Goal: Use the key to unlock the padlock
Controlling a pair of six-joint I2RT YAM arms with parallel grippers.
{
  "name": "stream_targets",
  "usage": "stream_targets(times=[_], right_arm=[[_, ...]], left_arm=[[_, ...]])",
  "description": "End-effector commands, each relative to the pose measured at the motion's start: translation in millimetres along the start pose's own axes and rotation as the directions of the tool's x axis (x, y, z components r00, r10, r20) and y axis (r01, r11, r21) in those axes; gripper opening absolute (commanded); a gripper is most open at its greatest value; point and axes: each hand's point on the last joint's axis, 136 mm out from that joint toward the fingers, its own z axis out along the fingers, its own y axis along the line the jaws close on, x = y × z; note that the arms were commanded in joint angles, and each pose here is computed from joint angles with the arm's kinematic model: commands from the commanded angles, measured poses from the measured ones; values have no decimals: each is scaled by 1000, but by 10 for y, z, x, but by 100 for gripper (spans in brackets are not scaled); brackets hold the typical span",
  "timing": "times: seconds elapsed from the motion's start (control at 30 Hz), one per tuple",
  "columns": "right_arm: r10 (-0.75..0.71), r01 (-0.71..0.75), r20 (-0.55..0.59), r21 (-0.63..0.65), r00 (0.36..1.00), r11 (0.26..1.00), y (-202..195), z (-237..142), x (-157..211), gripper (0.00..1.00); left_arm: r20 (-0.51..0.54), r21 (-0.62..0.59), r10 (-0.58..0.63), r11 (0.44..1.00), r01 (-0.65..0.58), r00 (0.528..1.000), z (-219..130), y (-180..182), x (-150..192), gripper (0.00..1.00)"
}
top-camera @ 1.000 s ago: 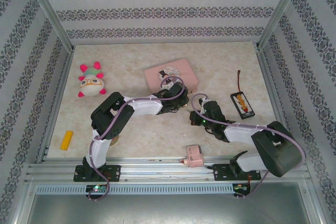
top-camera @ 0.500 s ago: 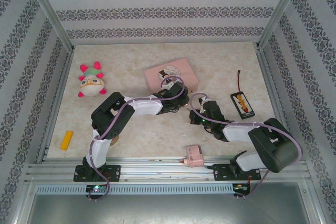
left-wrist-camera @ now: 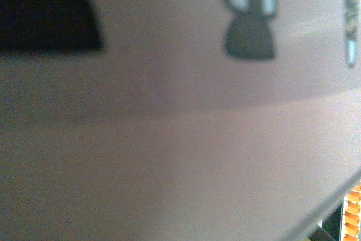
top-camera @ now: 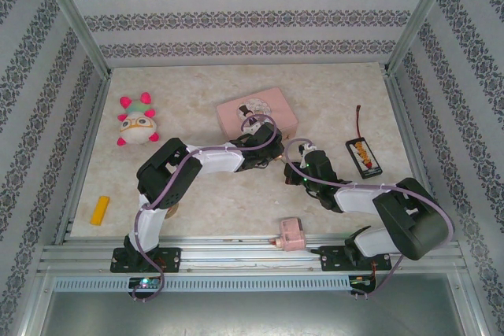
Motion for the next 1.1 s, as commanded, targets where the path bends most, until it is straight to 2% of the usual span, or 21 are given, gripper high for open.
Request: stream_targets(times=[0.0,0.73,1.07], right_arm=[[-6,9,75,-47,997,999,210,8,-264,0],[-6,10,65,-55,998,998,230,86,-291,0],[26,-22,116,-38,993,999,193,70,-411,0]], left_arm=[[-95,140,-109,983,122,989,45,-303,164,8],[-109,146,-126,979,141,986,58,-289,188,8],[-110,143,-132,979,147,985,54,-272,192,8]])
